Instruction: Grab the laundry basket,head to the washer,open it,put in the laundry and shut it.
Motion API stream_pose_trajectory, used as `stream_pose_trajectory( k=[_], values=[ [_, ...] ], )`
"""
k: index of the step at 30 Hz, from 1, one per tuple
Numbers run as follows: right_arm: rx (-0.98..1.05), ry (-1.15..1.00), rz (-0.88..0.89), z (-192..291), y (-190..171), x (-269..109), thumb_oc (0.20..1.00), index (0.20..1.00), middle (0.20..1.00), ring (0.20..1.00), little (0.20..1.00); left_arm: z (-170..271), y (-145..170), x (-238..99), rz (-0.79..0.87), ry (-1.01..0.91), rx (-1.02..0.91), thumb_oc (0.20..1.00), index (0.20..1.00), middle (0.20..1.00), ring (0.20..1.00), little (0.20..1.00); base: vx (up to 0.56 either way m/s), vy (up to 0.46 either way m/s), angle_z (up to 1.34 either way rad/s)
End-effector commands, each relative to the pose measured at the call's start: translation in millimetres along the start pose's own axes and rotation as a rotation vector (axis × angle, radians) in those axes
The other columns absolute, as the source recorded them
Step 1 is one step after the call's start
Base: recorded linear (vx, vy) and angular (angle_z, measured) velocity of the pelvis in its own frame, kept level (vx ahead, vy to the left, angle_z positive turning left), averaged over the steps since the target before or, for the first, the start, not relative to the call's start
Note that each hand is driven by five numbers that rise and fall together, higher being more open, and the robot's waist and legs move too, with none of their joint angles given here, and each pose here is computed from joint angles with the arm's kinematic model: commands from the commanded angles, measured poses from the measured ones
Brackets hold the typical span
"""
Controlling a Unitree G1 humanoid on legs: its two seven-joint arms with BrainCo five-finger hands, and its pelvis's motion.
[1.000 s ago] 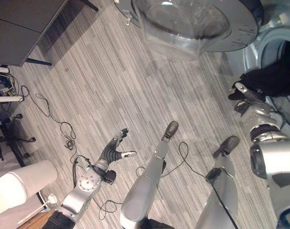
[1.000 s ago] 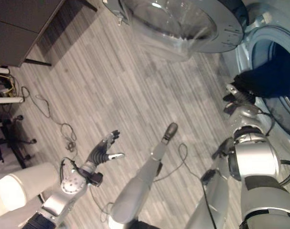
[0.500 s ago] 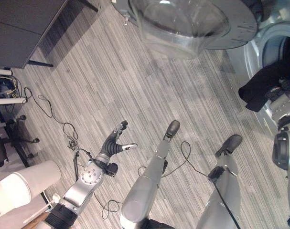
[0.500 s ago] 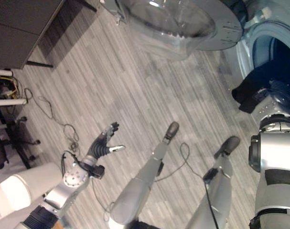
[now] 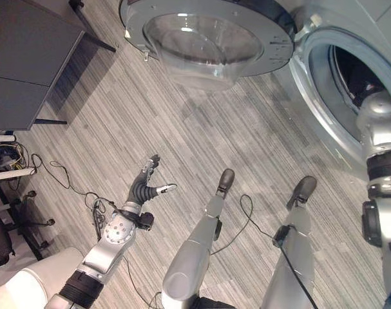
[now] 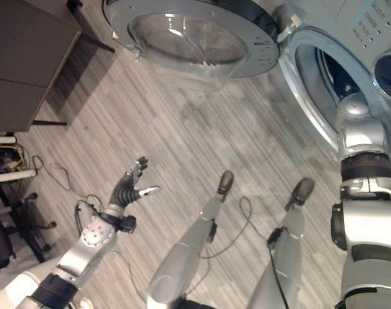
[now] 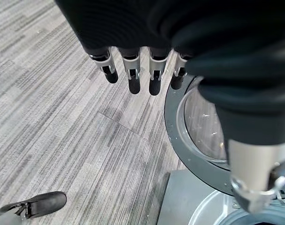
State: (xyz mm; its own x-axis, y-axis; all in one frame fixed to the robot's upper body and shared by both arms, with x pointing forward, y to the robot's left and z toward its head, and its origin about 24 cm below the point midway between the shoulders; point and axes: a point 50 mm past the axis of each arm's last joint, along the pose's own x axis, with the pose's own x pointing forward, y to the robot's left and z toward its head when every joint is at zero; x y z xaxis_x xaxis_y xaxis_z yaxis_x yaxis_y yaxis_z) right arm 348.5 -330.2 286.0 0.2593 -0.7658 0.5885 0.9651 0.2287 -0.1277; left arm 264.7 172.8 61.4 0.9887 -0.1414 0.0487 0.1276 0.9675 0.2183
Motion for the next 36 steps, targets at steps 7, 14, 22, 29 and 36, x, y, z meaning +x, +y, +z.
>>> stream_pose_trajectory(
  k=[7,14,22,29,36],
  values=[
    [0.239,0.413,0.308,-34.8,8.9,18.0,1.000,1.000,1.000,1.000,1.000,2.1,-15.3,-7.5,-0.097,-0.019,-0.025,1.000,1.000,1.000,1.000,1.000,0.00,-0.006,-0.02],
    [0.443,0.448,0.329,-44.5,21.1,-4.6,1.000,1.000,1.000,1.000,1.000,-1.3,-10.1,-11.2,-0.082,-0.005,-0.018,1.000,1.000,1.000,1.000,1.000,0.00,0.000,0.00],
    [0.688,0.416,0.492,-62.1,35.3,-69.3,1.000,1.000,1.000,1.000,1.000,-7.7,-5.7,-14.1,-0.072,0.013,-0.006,1.000,1.000,1.000,1.000,1.000,0.00,0.000,0.00],
    [1.008,0.790,0.588,-137.0,15.7,-196.1,1.000,1.000,1.000,1.000,1.000,-41.7,-0.7,-39.9,-0.112,0.201,-0.087,1.000,1.000,1.000,1.000,1.000,0.04,0.034,-0.13],
    [0.642,0.963,0.912,-195.4,-34.3,-281.9,1.000,1.000,1.000,1.000,1.000,-72.7,10.4,-64.4,-0.140,0.357,-0.005,1.000,1.000,1.000,1.000,1.000,0.09,0.027,-0.11]
  ],
)
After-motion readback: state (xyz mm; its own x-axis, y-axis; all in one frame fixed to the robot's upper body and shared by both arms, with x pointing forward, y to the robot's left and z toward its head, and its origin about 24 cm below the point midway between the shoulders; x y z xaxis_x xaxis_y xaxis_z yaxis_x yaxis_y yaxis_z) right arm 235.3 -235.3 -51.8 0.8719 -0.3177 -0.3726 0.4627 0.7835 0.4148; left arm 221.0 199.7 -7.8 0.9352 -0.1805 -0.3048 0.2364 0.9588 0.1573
